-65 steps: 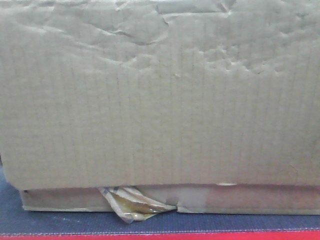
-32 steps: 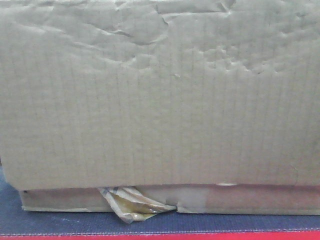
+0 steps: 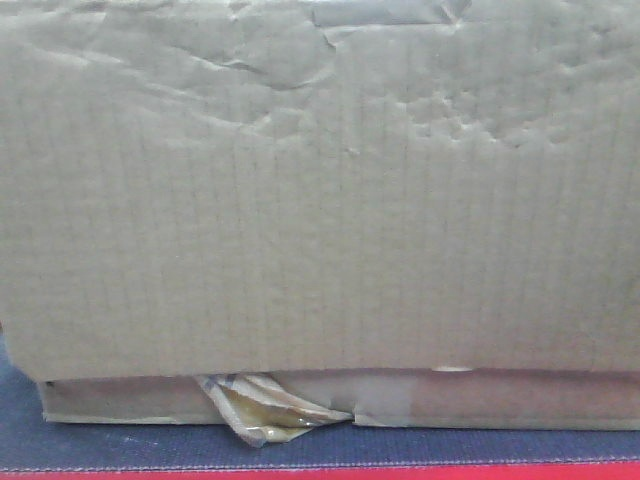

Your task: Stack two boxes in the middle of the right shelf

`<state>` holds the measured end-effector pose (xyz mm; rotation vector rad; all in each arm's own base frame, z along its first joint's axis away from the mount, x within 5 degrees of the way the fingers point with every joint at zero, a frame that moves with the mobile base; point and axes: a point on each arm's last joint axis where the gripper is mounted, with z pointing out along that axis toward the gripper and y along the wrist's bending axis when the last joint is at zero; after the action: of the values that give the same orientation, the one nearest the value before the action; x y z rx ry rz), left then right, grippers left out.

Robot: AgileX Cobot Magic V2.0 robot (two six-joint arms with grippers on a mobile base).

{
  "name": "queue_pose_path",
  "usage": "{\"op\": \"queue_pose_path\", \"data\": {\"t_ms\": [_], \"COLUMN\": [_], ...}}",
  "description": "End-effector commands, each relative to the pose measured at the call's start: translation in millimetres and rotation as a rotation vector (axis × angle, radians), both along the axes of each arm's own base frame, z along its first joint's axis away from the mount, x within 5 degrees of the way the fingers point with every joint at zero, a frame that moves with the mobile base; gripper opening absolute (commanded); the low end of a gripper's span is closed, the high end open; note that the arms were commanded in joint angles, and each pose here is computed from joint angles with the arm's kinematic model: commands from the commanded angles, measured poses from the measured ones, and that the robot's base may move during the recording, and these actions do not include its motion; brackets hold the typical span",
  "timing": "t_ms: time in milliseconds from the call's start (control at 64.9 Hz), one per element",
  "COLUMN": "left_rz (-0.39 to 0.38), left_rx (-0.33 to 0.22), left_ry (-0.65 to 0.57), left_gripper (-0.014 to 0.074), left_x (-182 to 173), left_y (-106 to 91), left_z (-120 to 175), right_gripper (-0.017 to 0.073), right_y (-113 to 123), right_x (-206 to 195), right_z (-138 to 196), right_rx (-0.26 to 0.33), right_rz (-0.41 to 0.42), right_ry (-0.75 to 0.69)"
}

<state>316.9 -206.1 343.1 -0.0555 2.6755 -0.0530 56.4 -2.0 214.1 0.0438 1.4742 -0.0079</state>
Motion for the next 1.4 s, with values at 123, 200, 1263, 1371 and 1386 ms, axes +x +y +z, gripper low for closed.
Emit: {"op": "queue_pose_path", "data": {"t_ms": [123,200,1263,1371,1386], "left_rz": [-0.002,-0.001,-0.012,-0.024,-0.024], "left_rx": [-0.027,-0.029,-0.069,-0.045,-0.041], "left_ry": [-0.01,-0.009,-0.239,-0.188,-0.181], "left_gripper": [-0.0066,0.0036,0.0371,0.0371,0.0371], "left_x": [-1,-1,-23,-22,-22], "left_y": [-3.2,-3.3,62.6,63.6,63.6], "left_z": [2,3,92,76,74], "right_gripper": [-0.0162,-0.0162,-0.0162,-0.0162,-0.0162], "right_y": [0,0,0,0,0], "right_x": [-1,-1,-1,-1,-1], "right_z": [2,2,2,2,2], "right_rx": [-0.001,-0.001,-0.001,-0.001,-0.001], "right_rz": [-0.004,-0.004,-0.004,-0.004,-0.004], "right_ry": [-0.022,-0.022,-0.022,-0.022,-0.022]}}
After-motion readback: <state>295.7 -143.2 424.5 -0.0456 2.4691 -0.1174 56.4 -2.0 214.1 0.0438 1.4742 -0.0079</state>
